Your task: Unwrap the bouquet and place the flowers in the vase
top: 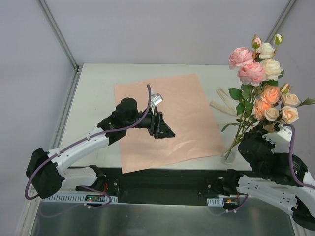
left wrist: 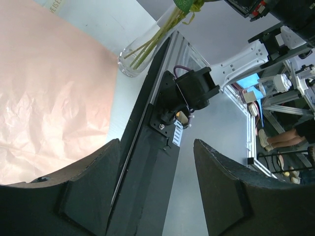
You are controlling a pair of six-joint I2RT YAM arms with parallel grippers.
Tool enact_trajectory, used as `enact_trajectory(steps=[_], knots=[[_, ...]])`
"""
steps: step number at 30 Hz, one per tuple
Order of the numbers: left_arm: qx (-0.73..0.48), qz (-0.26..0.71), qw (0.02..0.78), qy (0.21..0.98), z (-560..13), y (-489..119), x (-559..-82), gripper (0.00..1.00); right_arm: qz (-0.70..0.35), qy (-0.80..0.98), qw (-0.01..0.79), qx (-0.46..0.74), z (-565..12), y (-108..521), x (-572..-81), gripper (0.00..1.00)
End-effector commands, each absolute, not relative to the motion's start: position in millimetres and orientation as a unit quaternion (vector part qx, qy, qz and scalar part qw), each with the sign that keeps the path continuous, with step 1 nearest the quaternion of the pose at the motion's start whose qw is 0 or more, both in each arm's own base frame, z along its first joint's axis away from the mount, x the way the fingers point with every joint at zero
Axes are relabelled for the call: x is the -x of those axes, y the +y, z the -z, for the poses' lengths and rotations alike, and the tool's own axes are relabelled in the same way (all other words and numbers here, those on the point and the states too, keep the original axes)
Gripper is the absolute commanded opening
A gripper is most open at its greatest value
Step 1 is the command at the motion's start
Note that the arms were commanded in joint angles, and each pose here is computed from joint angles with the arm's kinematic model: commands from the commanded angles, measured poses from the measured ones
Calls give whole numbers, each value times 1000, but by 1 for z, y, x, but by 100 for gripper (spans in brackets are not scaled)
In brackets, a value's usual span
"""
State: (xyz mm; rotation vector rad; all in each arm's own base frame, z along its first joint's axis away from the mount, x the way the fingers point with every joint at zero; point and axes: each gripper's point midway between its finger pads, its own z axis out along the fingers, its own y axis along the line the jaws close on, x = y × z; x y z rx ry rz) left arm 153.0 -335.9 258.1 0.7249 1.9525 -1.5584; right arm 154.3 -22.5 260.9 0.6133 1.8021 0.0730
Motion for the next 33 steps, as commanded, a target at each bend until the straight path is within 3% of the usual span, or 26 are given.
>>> enact_trajectory(steps=[1, 9, 18, 27, 33], knots=[[-282, 601, 285, 691, -284, -349, -155, 61, 71, 813, 542, -200, -236, -64, -126, 18], [-277, 607, 268, 695, -276, -388, -171, 59, 24, 816, 532, -224, -228, -65, -118, 19], [-295, 611, 250, 691, -270, -455, -190, 56, 1, 814, 531, -236, -225, -67, -114, 27], [-309, 616, 236, 686, -265, -490, -187, 56, -35, 808, 531, -252, -222, -71, -109, 54], [-313, 619, 234, 681, -268, -506, -190, 56, -51, 811, 527, -251, -222, -71, -105, 66]])
